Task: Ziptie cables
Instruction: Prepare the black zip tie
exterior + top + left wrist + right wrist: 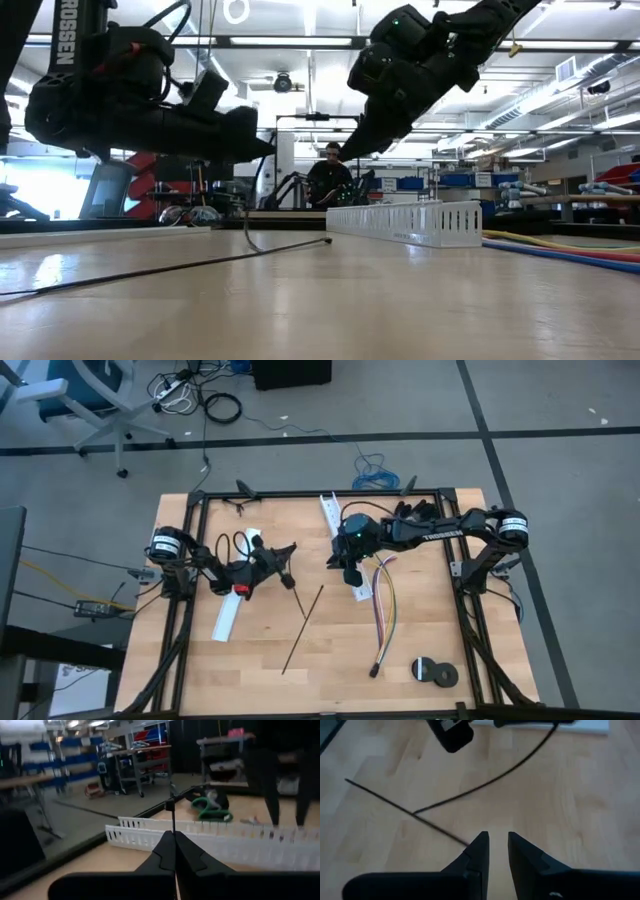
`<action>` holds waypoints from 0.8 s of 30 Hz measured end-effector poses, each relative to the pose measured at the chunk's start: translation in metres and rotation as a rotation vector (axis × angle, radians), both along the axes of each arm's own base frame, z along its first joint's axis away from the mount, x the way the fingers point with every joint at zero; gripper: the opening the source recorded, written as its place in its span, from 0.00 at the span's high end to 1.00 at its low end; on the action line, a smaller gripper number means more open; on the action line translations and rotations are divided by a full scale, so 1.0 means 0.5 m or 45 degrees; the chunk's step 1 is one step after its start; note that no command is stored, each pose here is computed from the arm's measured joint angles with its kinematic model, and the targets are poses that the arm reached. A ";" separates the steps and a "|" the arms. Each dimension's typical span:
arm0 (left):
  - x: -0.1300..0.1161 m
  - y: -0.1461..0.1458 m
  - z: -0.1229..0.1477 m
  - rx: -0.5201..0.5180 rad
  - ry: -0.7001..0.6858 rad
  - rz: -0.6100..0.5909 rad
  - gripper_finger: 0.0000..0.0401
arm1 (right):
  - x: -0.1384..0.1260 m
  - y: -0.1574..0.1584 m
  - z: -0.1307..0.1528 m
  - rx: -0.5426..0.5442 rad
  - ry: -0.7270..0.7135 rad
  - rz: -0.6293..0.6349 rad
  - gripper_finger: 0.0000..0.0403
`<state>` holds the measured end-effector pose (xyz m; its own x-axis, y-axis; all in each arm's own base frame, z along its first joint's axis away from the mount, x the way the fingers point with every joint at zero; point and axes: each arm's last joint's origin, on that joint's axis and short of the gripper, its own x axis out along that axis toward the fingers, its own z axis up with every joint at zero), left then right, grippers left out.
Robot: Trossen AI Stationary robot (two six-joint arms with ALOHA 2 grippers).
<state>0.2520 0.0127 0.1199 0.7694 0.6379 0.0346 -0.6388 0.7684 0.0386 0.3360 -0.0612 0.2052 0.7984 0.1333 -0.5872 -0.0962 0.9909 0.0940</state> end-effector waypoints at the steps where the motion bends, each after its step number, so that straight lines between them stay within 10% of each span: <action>1: 0.000 0.002 0.000 -0.039 -0.032 0.004 1.00 | 0.003 0.005 -0.003 -0.008 -0.003 0.015 0.85; 13: -0.024 0.098 0.003 -0.714 -0.534 -0.164 1.00 | 0.037 0.084 -0.019 -0.755 -0.055 0.184 0.89; 24: -0.024 0.161 0.016 -1.010 -0.644 -0.458 1.00 | 0.101 0.135 -0.109 -1.331 -0.099 0.223 0.89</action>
<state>0.2400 0.0931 0.1278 0.9332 0.3511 0.0770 -0.1633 0.6050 -0.7793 0.3864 0.0062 0.1507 0.8572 -0.2911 -0.4247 -0.2147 0.5476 -0.8087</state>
